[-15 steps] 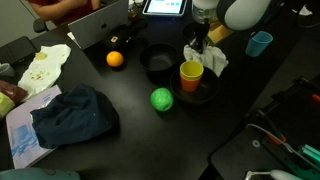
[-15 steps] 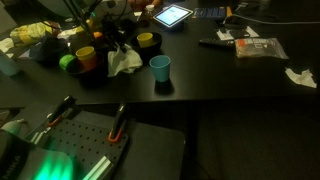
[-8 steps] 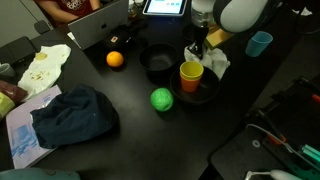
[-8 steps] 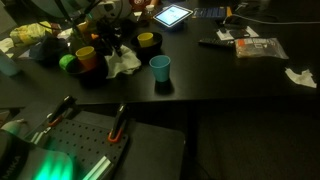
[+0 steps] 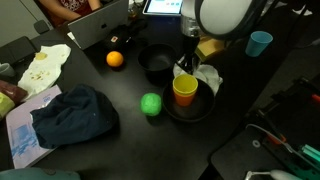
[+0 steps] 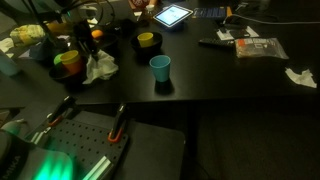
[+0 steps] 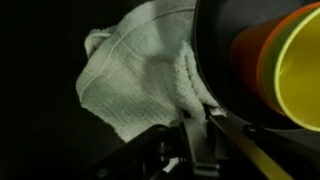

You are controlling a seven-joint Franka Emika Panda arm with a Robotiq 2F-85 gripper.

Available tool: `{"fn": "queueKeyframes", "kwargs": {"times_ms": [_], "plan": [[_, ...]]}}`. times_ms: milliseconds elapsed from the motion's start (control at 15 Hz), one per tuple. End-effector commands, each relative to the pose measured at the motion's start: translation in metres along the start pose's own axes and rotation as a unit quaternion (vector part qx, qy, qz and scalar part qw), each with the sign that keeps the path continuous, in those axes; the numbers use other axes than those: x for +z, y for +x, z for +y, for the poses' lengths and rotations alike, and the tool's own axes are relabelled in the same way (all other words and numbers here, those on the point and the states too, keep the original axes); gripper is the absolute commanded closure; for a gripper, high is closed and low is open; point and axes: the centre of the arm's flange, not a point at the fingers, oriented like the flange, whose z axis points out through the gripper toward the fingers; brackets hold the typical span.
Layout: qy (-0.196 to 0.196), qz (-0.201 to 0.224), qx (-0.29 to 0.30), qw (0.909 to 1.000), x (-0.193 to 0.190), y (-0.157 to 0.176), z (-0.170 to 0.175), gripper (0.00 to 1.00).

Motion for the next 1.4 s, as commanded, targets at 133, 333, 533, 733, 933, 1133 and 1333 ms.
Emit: {"fn": "queueKeyframes", "kwargs": {"times_ms": [133,333,533,733,933,1133,1333], "plan": [[0.005,-0.014,-0.017,0.9997,-0.014,-0.017,-0.007,0.95],[-0.019,0.002,-0.006,0.9998,-0.017,-0.007,0.011,0.95],[-0.046,0.027,0.008,0.9985,-0.024,0.011,0.038,0.95],[-0.070,0.038,0.024,0.9965,-0.025,0.024,0.060,0.95],[-0.088,0.042,0.041,0.9944,-0.030,0.031,0.077,0.95],[-0.110,0.040,0.059,0.9913,-0.029,0.034,0.092,0.93],[-0.118,0.041,0.071,0.9896,-0.027,0.035,0.102,0.85]]}}
